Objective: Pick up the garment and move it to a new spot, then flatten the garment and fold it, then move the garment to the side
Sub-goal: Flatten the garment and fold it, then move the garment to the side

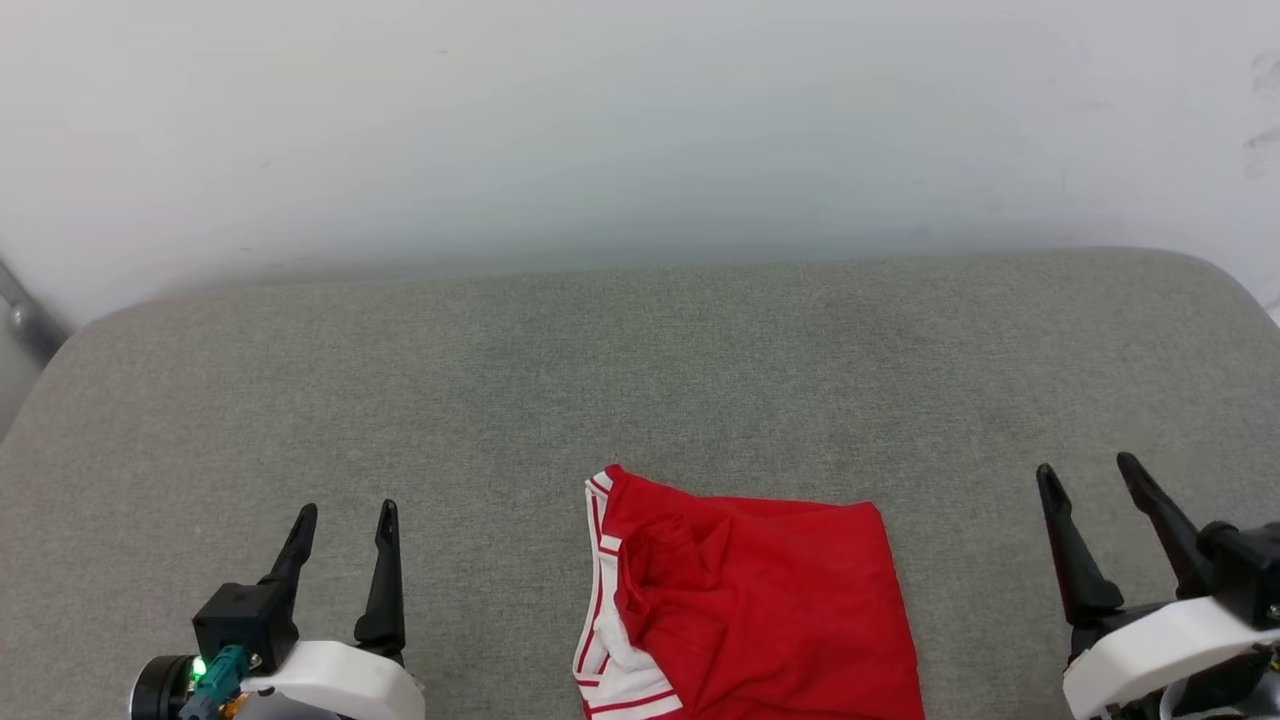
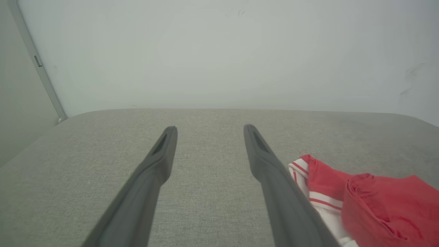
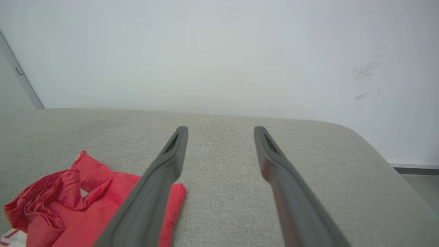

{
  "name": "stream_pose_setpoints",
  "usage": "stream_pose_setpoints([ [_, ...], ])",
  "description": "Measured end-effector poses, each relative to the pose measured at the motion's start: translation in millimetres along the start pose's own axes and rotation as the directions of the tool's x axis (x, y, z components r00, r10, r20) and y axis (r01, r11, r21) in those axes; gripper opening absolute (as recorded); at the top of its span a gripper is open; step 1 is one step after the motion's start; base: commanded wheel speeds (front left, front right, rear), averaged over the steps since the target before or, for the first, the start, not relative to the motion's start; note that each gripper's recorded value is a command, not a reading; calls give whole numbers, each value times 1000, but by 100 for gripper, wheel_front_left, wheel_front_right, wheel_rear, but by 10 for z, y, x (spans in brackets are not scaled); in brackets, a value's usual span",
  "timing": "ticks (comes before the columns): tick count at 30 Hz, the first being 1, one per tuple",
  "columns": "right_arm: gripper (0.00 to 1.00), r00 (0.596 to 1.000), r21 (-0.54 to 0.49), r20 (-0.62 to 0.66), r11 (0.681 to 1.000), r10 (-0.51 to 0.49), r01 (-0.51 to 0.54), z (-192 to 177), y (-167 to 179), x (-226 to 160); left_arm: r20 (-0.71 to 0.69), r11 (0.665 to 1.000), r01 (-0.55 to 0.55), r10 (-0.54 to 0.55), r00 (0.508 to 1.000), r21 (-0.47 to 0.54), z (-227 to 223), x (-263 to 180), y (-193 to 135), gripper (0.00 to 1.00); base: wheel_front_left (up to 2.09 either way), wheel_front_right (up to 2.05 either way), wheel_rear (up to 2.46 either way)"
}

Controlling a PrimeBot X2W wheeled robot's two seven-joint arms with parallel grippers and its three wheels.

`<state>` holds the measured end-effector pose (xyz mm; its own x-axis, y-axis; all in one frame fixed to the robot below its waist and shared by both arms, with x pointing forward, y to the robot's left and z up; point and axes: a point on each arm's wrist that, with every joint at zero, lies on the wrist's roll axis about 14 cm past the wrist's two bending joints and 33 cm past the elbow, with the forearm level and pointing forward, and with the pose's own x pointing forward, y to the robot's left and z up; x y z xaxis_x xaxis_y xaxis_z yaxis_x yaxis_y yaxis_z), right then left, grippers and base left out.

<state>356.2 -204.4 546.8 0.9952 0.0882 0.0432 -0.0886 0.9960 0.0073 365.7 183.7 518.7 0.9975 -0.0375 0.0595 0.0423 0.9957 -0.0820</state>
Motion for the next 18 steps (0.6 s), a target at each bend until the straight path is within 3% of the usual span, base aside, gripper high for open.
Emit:
stream_pose_setpoints([
  [14,100,1000,18,-1,1000,6,-6,-4,114,-74,-5,1000,-11,11,1000,0,-35,-13,11,100,0,0,0],
  [18,100,999,69,-50,998,-1,5,-105,105,-102,-3,1000,-16,16,1000,-2,-31,-5,25,100,0,0,0],
])
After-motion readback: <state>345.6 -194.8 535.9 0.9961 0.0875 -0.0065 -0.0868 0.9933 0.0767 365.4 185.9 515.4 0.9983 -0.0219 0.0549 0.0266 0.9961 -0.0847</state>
